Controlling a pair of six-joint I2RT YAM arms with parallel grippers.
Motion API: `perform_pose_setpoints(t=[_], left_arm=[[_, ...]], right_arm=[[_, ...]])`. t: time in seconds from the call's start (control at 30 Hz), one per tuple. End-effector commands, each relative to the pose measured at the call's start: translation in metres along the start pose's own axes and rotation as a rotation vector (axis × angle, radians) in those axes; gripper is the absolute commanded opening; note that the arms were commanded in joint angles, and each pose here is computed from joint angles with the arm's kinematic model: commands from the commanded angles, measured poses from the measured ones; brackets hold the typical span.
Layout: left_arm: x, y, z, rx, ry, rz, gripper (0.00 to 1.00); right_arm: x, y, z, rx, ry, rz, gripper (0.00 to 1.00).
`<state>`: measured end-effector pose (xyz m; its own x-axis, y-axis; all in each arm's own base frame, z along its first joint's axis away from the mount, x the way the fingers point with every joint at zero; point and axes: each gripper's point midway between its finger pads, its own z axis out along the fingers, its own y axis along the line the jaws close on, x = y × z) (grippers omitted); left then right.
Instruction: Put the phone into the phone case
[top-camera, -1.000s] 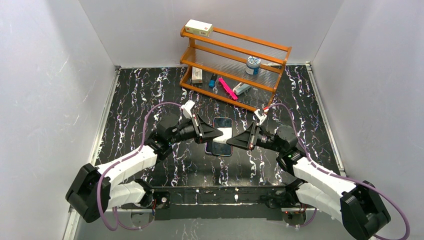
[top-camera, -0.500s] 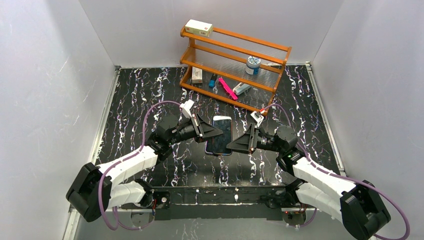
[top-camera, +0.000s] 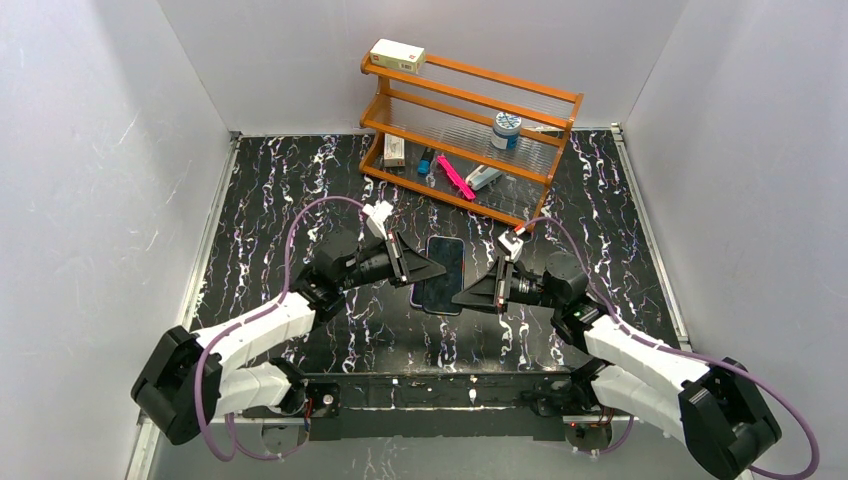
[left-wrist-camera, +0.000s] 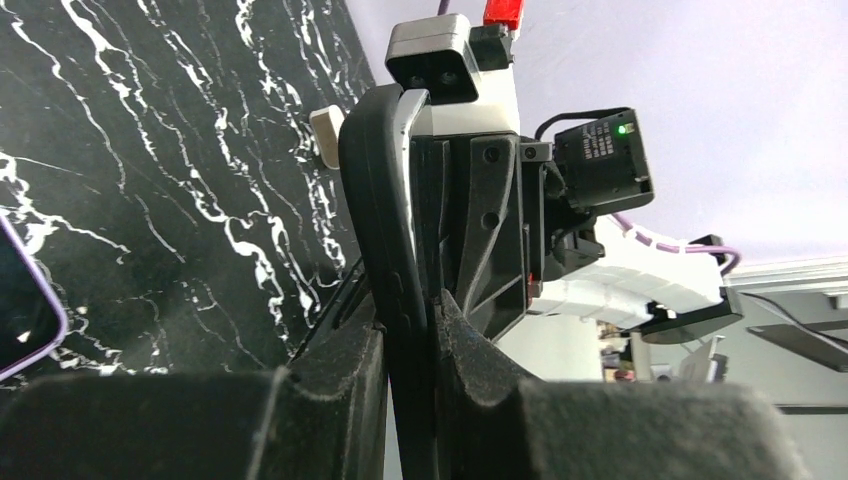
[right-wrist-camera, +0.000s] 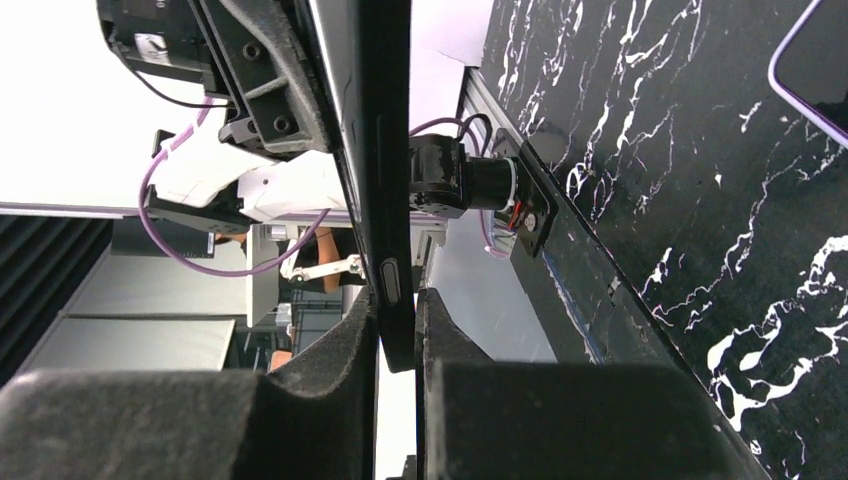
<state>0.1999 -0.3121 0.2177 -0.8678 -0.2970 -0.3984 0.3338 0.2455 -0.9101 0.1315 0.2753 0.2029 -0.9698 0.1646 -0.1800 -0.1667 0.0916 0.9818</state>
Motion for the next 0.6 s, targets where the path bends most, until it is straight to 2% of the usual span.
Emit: perform_pose_setpoints(t=[0.0, 0.03, 0.23, 0.3, 0.4, 0.5, 0.57], left_arm=[[0.0, 0.023, -0.009, -0.107, 0.024, 0.238, 0.0], [-0.001, 0.018, -0.009, -0.091, 0.027, 0.249, 0.0], [0.011, -0.027, -0.015, 0.105, 0.1, 0.248, 0.0], [0.019, -0.035, -0.019, 0.157, 0.135, 0.256, 0.0], [0.031, -0.043, -0.028, 0.216, 0.189, 0.272, 0.0], [0.037, -0.052, -0.034, 0.263, 0.219, 0.279, 0.0], [0.039, -0.059, -0.037, 0.294, 0.234, 0.287, 0.0]], right_arm=[[-0.008, 0.014, 0.0, -0.02, -0.036, 0.026, 0.01], [-0.007, 0.012, 0.0, -0.011, -0.033, 0.015, 0.01], [-0.011, 0.012, -0.004, 0.037, -0.056, -0.121, 0.5], [-0.016, 0.016, -0.004, 0.053, -0.067, -0.165, 0.64], [-0.021, 0.022, -0.003, 0.073, -0.067, -0.212, 0.79], [-0.021, 0.03, -0.002, 0.052, -0.055, -0.24, 0.87], [-0.022, 0.035, -0.002, 0.038, -0.05, -0.263, 0.88]])
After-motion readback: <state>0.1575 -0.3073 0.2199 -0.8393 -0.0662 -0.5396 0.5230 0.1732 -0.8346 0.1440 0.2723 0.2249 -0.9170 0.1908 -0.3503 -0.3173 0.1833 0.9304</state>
